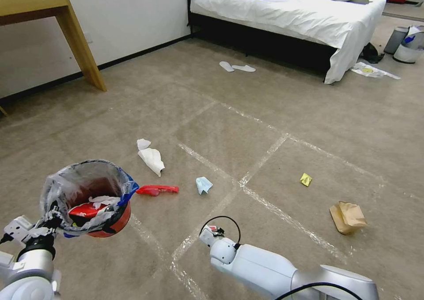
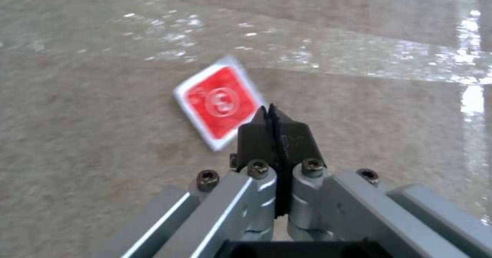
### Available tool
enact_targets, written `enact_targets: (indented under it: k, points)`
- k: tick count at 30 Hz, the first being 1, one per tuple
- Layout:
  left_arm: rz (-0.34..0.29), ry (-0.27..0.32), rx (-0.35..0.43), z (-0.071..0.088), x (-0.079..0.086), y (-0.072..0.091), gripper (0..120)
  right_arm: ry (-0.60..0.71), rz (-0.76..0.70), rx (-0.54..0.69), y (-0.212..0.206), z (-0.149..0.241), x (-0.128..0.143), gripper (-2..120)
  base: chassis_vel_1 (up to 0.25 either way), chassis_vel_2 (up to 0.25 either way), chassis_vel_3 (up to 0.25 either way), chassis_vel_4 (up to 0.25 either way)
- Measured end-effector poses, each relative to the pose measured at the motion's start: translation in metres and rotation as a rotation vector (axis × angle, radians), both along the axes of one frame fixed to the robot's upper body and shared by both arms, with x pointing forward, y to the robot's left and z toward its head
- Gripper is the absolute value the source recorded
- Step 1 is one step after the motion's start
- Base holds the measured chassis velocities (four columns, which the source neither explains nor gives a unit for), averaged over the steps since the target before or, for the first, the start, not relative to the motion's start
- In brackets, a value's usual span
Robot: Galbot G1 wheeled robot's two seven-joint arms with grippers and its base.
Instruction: Pick up the trash bin and place the garbage on the floor into it.
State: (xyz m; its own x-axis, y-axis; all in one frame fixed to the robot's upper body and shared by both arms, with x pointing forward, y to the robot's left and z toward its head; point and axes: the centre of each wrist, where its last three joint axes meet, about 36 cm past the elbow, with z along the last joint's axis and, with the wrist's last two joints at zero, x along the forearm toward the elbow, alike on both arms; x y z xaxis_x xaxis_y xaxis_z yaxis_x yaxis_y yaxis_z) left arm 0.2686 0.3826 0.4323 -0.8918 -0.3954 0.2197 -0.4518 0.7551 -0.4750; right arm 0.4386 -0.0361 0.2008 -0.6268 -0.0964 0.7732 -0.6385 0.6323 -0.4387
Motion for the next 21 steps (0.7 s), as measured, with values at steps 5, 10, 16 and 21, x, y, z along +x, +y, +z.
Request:
enact_targets:
  k: [5,10,16,21]
  points:
    - [-0.001,0.003,0.002,-0.001,0.000,-0.001,3,-0.018,-0.006,0.002,-0.005,0.002,0.003,0,0.000,0.000,0.000,0.000]
    - [-0.002,0.005,0.002,-0.001,-0.001,-0.002,3,-0.019,-0.005,-0.003,-0.008,-0.003,0.000,1,0.000,0.000,0.000,0.000]
    - [-0.004,0.002,0.006,0.002,-0.003,-0.004,3,-0.004,0.014,-0.008,-0.005,-0.006,-0.002,25,0.000,0.000,0.000,0.000]
    - [-0.003,0.003,0.007,0.003,-0.003,-0.004,3,0.002,0.026,-0.030,-0.005,-0.010,-0.002,43,0.000,0.000,0.000,0.000]
